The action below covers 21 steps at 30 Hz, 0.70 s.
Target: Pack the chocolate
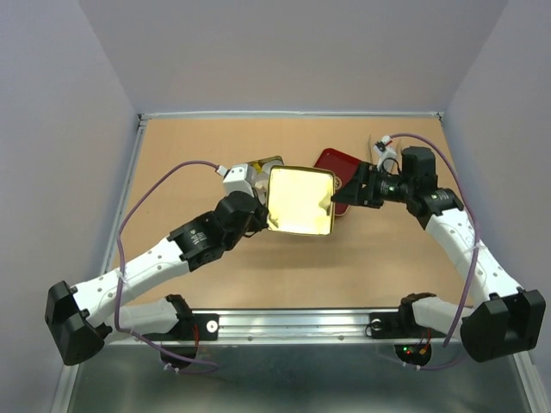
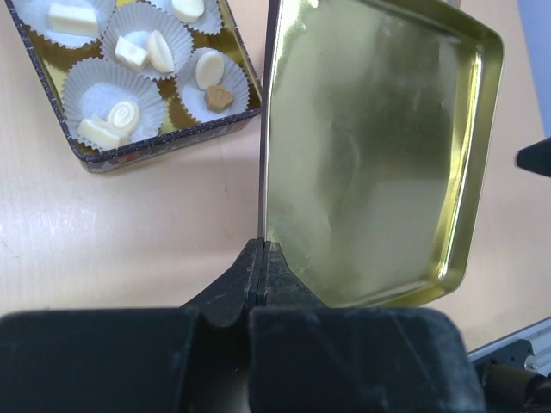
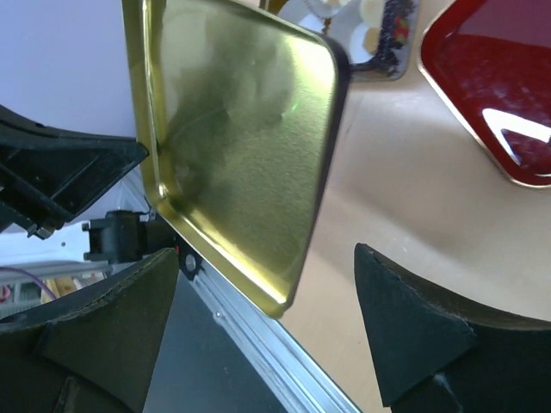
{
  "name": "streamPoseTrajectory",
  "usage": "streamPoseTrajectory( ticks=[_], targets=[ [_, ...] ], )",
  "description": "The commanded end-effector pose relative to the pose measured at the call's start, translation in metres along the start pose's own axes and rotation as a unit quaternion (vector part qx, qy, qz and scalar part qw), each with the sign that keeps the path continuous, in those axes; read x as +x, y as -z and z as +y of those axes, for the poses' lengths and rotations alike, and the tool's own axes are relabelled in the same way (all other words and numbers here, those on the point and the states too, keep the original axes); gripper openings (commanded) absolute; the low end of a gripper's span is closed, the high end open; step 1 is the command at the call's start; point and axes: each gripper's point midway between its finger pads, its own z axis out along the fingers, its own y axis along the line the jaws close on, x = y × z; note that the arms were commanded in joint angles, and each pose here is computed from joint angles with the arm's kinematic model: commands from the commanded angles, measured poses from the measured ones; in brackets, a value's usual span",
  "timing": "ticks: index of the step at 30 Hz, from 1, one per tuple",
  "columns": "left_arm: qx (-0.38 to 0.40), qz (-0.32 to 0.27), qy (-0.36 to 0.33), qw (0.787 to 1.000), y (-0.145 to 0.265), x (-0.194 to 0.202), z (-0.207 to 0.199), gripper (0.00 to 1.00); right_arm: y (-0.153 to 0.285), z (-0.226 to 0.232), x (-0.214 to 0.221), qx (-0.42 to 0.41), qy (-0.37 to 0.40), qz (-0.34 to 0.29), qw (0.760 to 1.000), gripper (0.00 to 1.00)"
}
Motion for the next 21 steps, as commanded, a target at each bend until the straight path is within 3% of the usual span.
streamPoseTrajectory(
  ticks=[1, 9, 16, 21],
  targets=[
    [0.049, -0.043, 0.036, 0.997, 0.013, -0.032, -0.027, 0.0, -0.019, 0.013, -0.004, -0.015, 0.017, -0.012, 1.0, 0.88],
    [0.079, -0.052, 0.046, 0.994, 0.028, -0.04, -0.032, 0.0, -0.032, 0.013, -0.01, -0.003, 0.024, -0.028, 0.999, 0.88],
    [0.115, -0.051, 0.043, 0.991, 0.035, -0.04, -0.042, 0.0, -0.043, 0.018, -0.002, -0.032, 0.022, -0.006, 0.999, 0.86],
    [0.134, -0.051, 0.039, 0.989, 0.036, -0.041, -0.049, 0.0, -0.045, 0.037, -0.006, -0.081, 0.027, -0.007, 0.996, 0.76]
  ],
)
